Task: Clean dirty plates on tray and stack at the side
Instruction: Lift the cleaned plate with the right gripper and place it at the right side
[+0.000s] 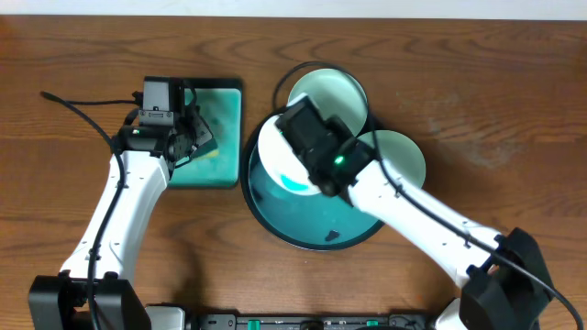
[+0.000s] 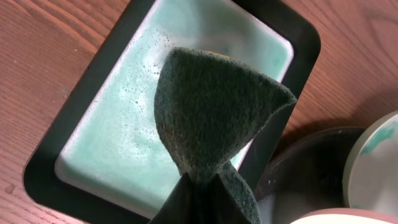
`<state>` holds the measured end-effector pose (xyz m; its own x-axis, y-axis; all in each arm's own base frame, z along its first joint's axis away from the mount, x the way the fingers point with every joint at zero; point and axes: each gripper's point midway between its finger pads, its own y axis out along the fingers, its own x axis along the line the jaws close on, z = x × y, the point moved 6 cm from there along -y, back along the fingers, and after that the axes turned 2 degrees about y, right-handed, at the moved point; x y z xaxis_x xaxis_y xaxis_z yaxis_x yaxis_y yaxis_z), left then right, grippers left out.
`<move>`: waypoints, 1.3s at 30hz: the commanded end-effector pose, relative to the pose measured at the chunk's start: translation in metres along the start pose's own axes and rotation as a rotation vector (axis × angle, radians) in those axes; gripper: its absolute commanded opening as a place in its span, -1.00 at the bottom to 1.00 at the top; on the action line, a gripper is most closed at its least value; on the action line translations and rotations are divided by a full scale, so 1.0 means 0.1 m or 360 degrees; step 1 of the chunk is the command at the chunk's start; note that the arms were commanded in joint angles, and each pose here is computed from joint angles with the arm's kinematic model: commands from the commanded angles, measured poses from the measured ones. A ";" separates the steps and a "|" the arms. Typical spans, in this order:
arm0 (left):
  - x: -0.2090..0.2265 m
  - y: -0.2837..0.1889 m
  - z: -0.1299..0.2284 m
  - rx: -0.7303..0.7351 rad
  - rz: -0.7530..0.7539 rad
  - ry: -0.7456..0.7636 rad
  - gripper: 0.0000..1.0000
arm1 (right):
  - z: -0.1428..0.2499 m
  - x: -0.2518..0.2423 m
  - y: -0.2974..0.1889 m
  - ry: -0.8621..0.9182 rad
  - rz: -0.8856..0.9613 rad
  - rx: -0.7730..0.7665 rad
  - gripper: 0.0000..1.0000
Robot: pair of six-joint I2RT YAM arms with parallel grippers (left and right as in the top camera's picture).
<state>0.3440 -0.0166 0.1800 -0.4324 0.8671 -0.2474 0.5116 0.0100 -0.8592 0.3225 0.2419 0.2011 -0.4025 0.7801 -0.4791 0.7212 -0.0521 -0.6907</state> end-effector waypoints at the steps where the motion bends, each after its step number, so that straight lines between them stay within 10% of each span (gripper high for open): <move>1: 0.01 0.00 -0.01 -0.0007 -0.0008 0.0028 -0.86 | -0.17 -0.14 -0.28 -0.0349 0.0425 -0.0103 -0.98; 22: 0.01 0.00 0.00 0.0003 -0.0014 0.0028 -0.86 | -0.58 -0.02 -0.73 -0.0851 0.0845 -0.0269 -0.98; 32: 0.02 0.00 0.00 0.0003 -0.0014 0.0029 -0.85 | -0.35 0.08 -0.42 -0.0622 0.0386 -0.0249 -0.98; 39: 0.01 0.00 0.00 0.0002 -0.0013 0.0028 -0.85 | -0.30 -0.28 0.02 0.0140 -0.0017 -0.0228 -0.98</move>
<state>0.3425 -0.0165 0.1792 -0.4340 0.8676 -0.2426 0.5037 0.0105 -0.8638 0.3373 0.2459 0.2255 -0.3798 0.6191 -0.6874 0.8323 -0.0957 -0.5460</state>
